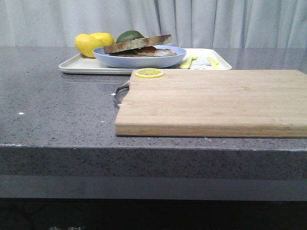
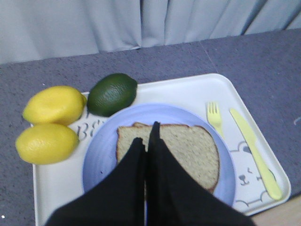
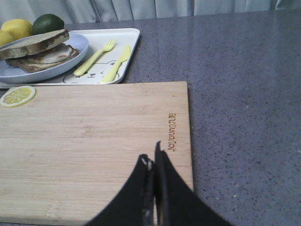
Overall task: Place bread and move sandwich to tray
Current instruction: 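Release the plate and raise the left gripper away from the tray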
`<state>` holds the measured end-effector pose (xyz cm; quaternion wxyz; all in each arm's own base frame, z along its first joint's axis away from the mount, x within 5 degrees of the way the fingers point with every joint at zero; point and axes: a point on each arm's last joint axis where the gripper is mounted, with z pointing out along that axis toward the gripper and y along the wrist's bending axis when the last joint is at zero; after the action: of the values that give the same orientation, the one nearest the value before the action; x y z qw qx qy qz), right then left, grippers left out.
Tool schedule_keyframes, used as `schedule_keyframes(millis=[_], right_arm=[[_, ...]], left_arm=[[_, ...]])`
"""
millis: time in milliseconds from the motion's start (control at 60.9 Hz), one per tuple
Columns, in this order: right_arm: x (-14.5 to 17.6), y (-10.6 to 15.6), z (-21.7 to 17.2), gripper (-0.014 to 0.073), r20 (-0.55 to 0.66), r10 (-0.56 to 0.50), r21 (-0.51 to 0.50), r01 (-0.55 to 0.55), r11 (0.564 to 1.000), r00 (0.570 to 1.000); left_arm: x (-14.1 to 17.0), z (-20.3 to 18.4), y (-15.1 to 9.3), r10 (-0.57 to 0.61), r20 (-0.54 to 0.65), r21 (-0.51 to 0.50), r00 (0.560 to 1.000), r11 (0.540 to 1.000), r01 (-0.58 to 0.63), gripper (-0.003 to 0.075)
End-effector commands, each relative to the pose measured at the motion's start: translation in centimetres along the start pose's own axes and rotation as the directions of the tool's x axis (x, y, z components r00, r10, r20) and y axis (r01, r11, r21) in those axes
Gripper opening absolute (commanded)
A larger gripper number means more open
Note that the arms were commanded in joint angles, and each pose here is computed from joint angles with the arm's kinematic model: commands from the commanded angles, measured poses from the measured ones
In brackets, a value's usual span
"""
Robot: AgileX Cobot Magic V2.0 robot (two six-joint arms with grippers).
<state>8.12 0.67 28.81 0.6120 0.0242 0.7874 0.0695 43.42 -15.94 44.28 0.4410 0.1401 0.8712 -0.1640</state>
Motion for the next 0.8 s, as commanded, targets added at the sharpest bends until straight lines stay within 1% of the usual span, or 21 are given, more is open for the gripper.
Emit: schedule_keyframes(millis=[0, 99, 164, 230, 296, 378, 443, 542, 558, 575, 673, 722, 788], right_arm=[[-1.5, 0.2, -0.2, -0.0064, 0.093, 0.000, -0.012, 0.002, 1.000, 0.996], [-1.5, 0.2, -0.2, -0.0064, 0.093, 0.000, -0.012, 0.002, 1.000, 0.996], [-1.5, 0.2, -0.2, -0.0064, 0.093, 0.000, -0.012, 0.002, 1.000, 0.996], [-1.5, 0.2, -0.2, -0.0064, 0.093, 0.000, -0.012, 0.002, 1.000, 0.996], [-1.5, 0.2, -0.2, -0.0064, 0.093, 0.000, -0.012, 0.002, 1.000, 0.996], [-1.5, 0.2, -0.2, -0.0064, 0.093, 0.000, -0.012, 0.002, 1.000, 0.996], [-1.5, 0.2, -0.2, -0.0064, 0.093, 0.000, -0.012, 0.002, 1.000, 0.996], [-1.5, 0.2, -0.2, -0.0064, 0.093, 0.000, -0.012, 0.002, 1.000, 0.996], [-1.5, 0.2, -0.2, -0.0064, 0.093, 0.000, -0.012, 0.002, 1.000, 0.996], [-1.5, 0.2, -0.2, -0.0064, 0.093, 0.000, -0.012, 0.002, 1.000, 0.996], [-1.5, 0.2, -0.2, -0.0064, 0.093, 0.000, -0.012, 0.002, 1.000, 0.996], [-1.5, 0.2, -0.2, -0.0064, 0.093, 0.000, -0.012, 0.002, 1.000, 0.996], [-1.5, 0.2, -0.2, -0.0064, 0.093, 0.000, -0.012, 0.002, 1.000, 0.996]], left_arm=[[-0.8, -4.0, -2.1, 0.020, 0.038, -0.001, 0.999, 1.000, -0.020, -0.0020], [0.4, -4.4, -2.5, 0.077, -0.042, -0.115, 0.996, 0.990, -0.081, -0.0020], [1.4, -5.0, -2.3, 0.076, -0.096, -0.186, 0.992, 0.978, -0.093, -0.0020], [2.5, -5.6, -1.9, 0.067, -0.145, -0.225, 0.987, 0.969, -0.099, -0.0020], [3.9, -6.1, -0.9, 0.043, -0.200, -0.272, 0.979, 0.957, -0.098, -0.0020], [5.3, -7.8, 0.4, 0.020, -0.226, -0.328, 0.974, 0.940, -0.096, -0.0020], [6.5, -9.1, 1.3, -0.002, -0.227, -0.352, 0.974, 0.932, -0.080, -0.0020], [8.8, -11.2, 2.7, -0.032, -0.194, -0.379, 0.980, 0.924, -0.045, -0.0020], [8.9, -12.0, 2.8, -0.030, -0.172, -0.383, 0.985, 0.923, -0.038, -0.0020], [9.6, -12.0, 3.0, -0.035, -0.179, -0.386, 0.983, 0.922, -0.037, -0.0020], [11.6, -14.2, 3.7, -0.035, -0.136, -0.400, 0.990, 0.916, -0.022, -0.0020], [13.2, -15.0, 4.0, -0.039, -0.134, -0.406, 0.990, 0.914, -0.019, -0.0020], [14.7, -16.2, 4.0, -0.034, -0.109, -0.409, 0.993, 0.913, -0.014, -0.0020]])
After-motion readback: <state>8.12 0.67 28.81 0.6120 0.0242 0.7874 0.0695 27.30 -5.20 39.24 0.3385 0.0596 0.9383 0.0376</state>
